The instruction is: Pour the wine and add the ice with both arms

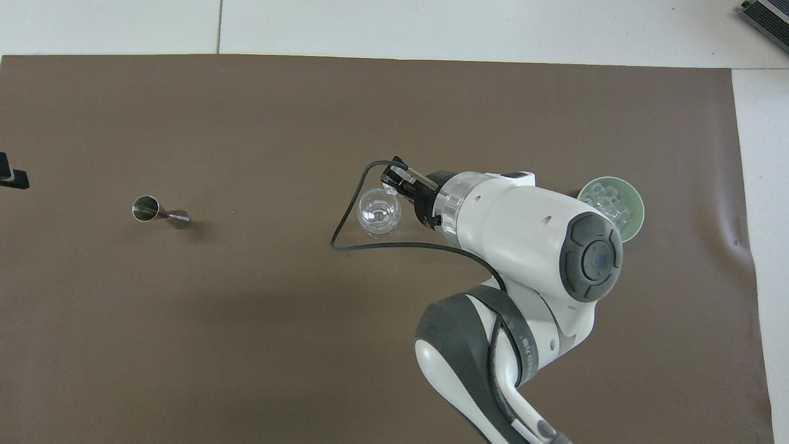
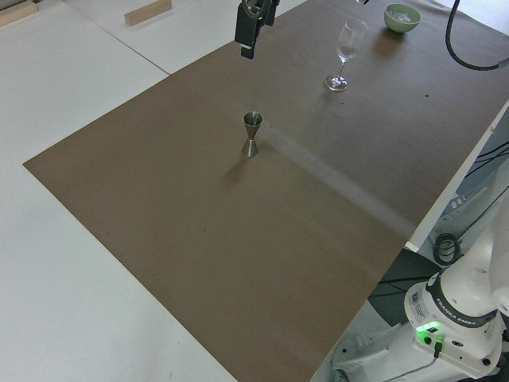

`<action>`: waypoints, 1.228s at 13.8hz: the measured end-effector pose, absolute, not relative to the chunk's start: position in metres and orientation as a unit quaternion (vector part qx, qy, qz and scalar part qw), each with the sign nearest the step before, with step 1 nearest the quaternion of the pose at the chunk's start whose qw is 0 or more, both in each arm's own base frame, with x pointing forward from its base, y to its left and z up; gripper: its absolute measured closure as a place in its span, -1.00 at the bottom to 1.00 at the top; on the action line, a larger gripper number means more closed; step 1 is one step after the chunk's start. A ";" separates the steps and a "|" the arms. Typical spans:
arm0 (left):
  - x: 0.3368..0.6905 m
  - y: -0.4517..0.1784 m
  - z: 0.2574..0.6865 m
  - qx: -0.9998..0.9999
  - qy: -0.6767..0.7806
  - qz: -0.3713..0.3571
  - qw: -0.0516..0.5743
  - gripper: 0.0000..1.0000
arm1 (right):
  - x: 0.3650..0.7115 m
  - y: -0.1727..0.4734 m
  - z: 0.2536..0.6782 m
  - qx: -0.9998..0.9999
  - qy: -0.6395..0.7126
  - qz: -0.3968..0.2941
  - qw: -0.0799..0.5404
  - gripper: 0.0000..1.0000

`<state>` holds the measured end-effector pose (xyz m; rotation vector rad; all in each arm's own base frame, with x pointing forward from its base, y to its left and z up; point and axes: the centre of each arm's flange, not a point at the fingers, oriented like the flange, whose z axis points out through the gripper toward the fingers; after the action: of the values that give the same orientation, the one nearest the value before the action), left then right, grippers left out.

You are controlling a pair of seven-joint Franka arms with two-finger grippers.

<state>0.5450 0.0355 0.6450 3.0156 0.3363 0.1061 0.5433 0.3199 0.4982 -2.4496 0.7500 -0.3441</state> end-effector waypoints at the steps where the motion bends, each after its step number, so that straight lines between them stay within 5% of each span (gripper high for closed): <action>1: 0.545 0.028 0.645 0.993 0.097 0.033 0.052 -1.00 | 0.542 0.324 0.497 -0.912 0.276 -0.127 0.275 0.40; 8: 0.533 -0.001 0.654 0.998 0.023 0.029 0.046 -1.00 | 0.538 0.333 0.490 -0.915 0.270 -0.121 0.273 0.40; 12: 0.524 -0.016 0.639 1.000 -0.006 0.006 -0.017 -1.00 | 0.538 0.333 0.485 -0.916 0.271 -0.118 0.270 0.40; 17: 0.518 -0.010 0.641 1.000 0.003 0.002 0.002 -1.00 | 0.536 0.332 0.478 -0.918 0.272 -0.114 0.265 0.40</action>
<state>0.5183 -0.0101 0.6412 3.1376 0.0109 0.0069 0.5359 0.3317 0.4777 -2.4800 0.7349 -0.3071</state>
